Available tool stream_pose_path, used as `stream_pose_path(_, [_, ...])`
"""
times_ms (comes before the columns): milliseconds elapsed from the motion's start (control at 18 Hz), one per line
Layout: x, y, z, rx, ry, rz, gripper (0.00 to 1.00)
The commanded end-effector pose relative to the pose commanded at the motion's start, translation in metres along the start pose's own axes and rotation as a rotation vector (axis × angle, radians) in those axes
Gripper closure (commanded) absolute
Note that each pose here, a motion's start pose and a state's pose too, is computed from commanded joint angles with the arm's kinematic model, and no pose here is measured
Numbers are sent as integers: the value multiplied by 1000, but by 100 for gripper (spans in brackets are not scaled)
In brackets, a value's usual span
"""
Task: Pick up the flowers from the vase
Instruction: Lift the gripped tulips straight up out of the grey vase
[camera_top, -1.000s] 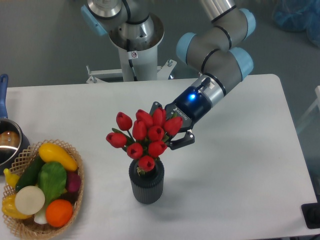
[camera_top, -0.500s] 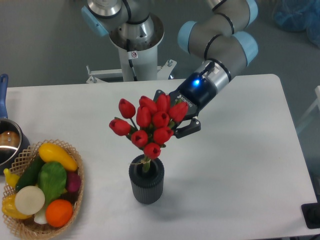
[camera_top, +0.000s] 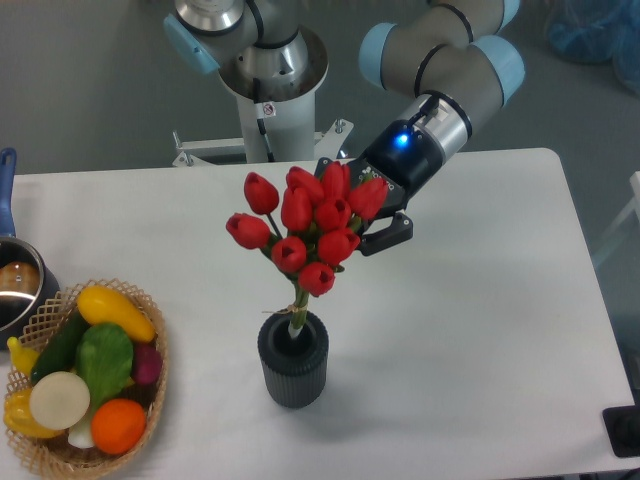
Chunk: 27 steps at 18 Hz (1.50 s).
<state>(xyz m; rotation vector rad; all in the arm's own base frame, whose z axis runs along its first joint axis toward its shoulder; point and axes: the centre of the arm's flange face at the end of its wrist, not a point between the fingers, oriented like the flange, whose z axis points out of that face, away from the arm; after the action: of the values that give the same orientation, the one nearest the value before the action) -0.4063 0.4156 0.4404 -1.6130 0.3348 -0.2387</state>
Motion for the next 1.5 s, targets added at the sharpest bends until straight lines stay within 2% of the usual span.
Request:
stream_pose_path(389, [2,-19,-5,14,-4,23,67])
stream_pose_path(778, [8,-50,-31,24,-51,-15,69])
stream_pose_path(1000, [2,-50,-48,27,-81,-20,71])
stream_pose_path(1222, [-10,-46,-76,28,-133,-25,71])
stream_pose_path(1500, [-25,-36,-132,20,-237,-34,71])
